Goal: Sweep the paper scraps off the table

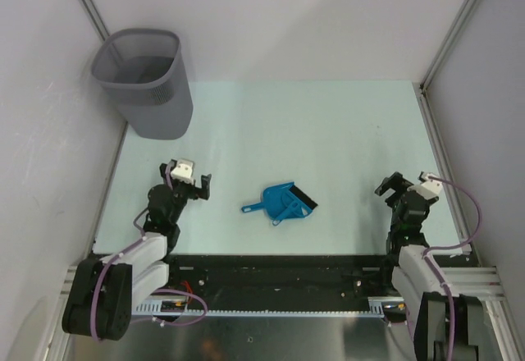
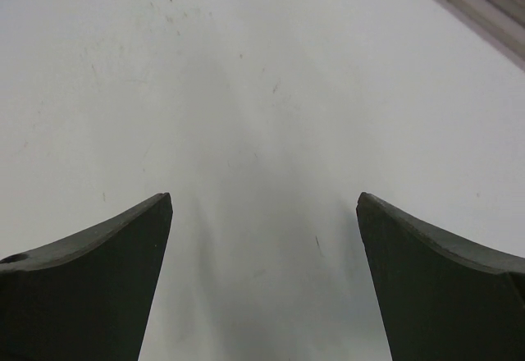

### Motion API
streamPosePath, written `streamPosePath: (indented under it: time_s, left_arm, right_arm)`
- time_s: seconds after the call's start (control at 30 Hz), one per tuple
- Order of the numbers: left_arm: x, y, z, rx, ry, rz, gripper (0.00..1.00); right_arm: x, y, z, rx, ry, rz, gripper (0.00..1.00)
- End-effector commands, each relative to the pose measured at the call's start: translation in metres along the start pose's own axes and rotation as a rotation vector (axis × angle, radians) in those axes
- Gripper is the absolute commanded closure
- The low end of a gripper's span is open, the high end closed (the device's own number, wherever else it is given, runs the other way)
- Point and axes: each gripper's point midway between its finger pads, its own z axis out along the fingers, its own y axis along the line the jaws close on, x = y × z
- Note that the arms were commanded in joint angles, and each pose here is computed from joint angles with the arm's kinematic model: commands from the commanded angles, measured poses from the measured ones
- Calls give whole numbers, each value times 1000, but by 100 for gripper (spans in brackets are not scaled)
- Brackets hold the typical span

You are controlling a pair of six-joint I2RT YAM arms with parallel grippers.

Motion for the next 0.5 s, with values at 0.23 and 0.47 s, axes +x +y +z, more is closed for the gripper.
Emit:
streamPosePath:
  time_s: [0.23,0.47]
  left_arm:
    - [-53,44,-10,-207,-258,-53,0]
    - [-54,60,0,-238,-243,-75,0]
  right_arm:
    - [-60,29,36,-114,-191,-38,0]
    - [-53,51,62,-245,-156,-84,0]
